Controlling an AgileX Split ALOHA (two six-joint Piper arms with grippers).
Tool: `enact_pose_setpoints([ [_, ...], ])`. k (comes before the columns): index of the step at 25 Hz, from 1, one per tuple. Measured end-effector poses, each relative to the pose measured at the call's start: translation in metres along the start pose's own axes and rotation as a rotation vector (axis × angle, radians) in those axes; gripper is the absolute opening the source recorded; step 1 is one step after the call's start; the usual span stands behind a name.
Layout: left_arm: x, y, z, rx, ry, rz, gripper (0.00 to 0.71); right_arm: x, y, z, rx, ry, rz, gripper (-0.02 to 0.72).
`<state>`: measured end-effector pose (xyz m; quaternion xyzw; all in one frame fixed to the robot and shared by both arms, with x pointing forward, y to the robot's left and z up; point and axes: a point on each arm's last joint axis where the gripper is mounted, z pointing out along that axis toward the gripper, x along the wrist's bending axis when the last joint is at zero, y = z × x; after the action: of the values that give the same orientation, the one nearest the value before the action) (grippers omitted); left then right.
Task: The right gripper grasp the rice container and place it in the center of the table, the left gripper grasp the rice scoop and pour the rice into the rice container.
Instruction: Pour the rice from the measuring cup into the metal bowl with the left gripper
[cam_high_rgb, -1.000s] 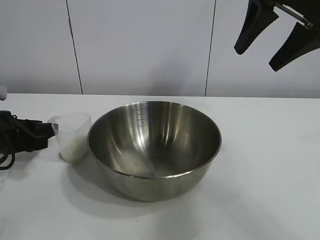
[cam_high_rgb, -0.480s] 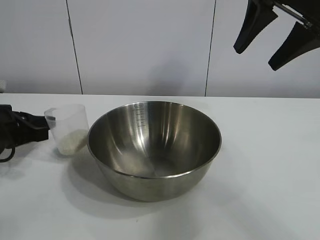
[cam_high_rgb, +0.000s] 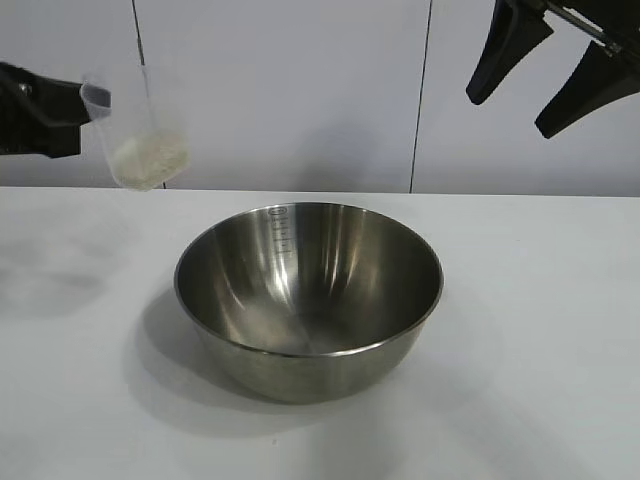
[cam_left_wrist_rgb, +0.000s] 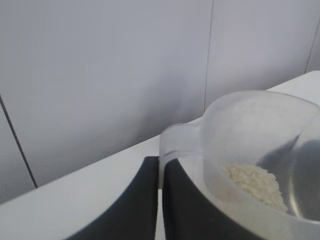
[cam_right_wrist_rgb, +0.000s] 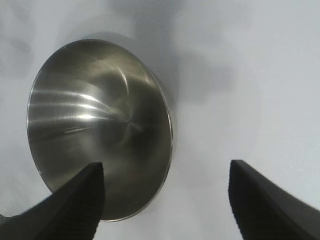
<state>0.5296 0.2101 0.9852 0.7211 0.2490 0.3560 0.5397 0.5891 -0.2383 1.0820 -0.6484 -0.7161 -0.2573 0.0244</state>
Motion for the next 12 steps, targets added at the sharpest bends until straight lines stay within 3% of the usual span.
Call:
enact_pose_setpoints([
  [5,-0.049,0.017,0.015,0.048,-0.012,0.16,0.009,0.0,0.0,0.0,-0.001,0.0,-0.001,0.486],
  [10,-0.078,0.019,0.032,0.118,0.064,0.369,0.009,0.0,0.0,0.0,-0.004,-0.001,-0.004,0.486],
  [12,-0.088,0.018,0.037,0.15,0.078,0.53,0.009,0.0,0.001,0.0,-0.008,-0.001,-0.005,0.486],
])
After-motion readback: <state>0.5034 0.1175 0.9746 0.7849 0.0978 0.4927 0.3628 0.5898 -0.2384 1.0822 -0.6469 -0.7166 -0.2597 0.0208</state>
